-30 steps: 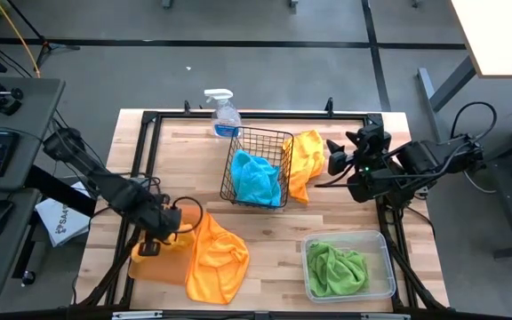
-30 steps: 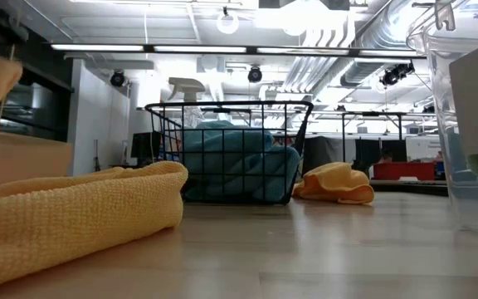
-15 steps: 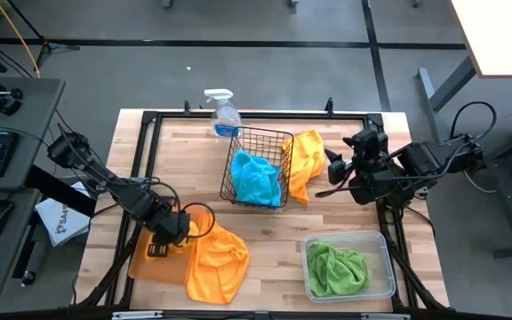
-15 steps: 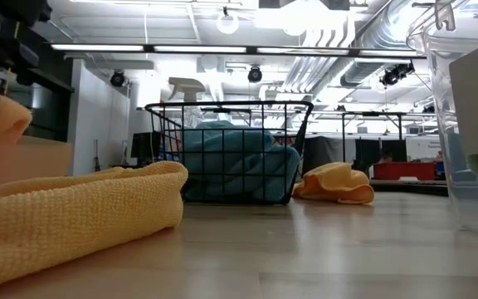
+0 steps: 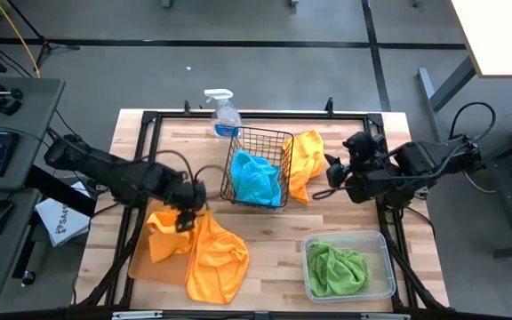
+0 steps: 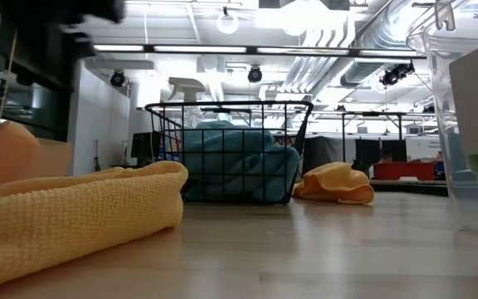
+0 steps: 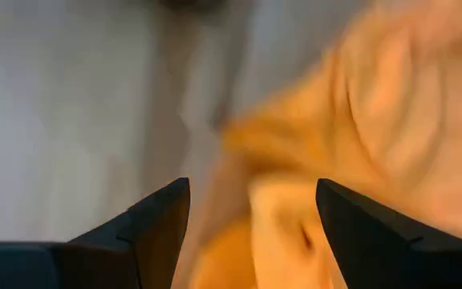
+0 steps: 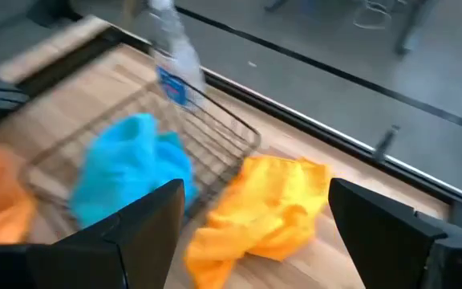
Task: Sort microfiber towel by color & place in baskets
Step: Put the top orange microfiber towel into the orange bin
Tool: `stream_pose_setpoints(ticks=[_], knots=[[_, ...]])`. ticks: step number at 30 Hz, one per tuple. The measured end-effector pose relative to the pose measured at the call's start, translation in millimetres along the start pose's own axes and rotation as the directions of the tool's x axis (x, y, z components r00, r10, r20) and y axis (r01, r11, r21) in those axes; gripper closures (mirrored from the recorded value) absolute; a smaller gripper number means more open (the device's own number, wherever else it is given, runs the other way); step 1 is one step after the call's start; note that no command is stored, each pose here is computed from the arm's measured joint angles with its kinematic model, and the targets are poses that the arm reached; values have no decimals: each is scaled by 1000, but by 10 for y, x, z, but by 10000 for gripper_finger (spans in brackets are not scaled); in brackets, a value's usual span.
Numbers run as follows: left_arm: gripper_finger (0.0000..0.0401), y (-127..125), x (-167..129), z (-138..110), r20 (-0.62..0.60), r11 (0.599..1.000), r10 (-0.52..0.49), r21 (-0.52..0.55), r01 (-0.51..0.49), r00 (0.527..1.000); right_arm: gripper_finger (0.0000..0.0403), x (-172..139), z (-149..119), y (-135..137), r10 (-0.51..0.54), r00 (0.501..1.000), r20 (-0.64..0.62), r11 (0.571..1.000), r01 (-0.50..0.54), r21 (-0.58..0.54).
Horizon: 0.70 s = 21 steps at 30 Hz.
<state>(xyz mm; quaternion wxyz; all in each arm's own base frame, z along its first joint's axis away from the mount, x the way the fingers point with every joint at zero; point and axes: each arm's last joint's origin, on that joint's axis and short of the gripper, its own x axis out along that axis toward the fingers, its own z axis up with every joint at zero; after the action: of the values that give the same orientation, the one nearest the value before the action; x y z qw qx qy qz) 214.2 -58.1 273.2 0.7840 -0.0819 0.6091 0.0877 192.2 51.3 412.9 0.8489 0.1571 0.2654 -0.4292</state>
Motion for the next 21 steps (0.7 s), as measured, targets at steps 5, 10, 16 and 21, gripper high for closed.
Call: stream_pose_setpoints(ticks=[5, 10, 16, 21], knots=[[143, 255, -209, 312, 183, 997, 77, -7, -77, 980, 96, 215, 143, -151, -111, 992, -63, 992, 114, 52], [144, 689, -483, 562, 337, 989, 132, 13, -145, 932, 96, 580, 312, -365, -188, 963, -193, 972, 210, 103], [144, 1340, -787, 720, 598, 974, 224, -110, -198, 769, 96, 1387, 111, -588, -147, 928, -343, 943, 236, 233], [144, 1692, -1134, 728, 807, 974, 225, -168, -154, 545, 96, 1997, -397, -723, -24, 899, -437, 917, 194, 349]])
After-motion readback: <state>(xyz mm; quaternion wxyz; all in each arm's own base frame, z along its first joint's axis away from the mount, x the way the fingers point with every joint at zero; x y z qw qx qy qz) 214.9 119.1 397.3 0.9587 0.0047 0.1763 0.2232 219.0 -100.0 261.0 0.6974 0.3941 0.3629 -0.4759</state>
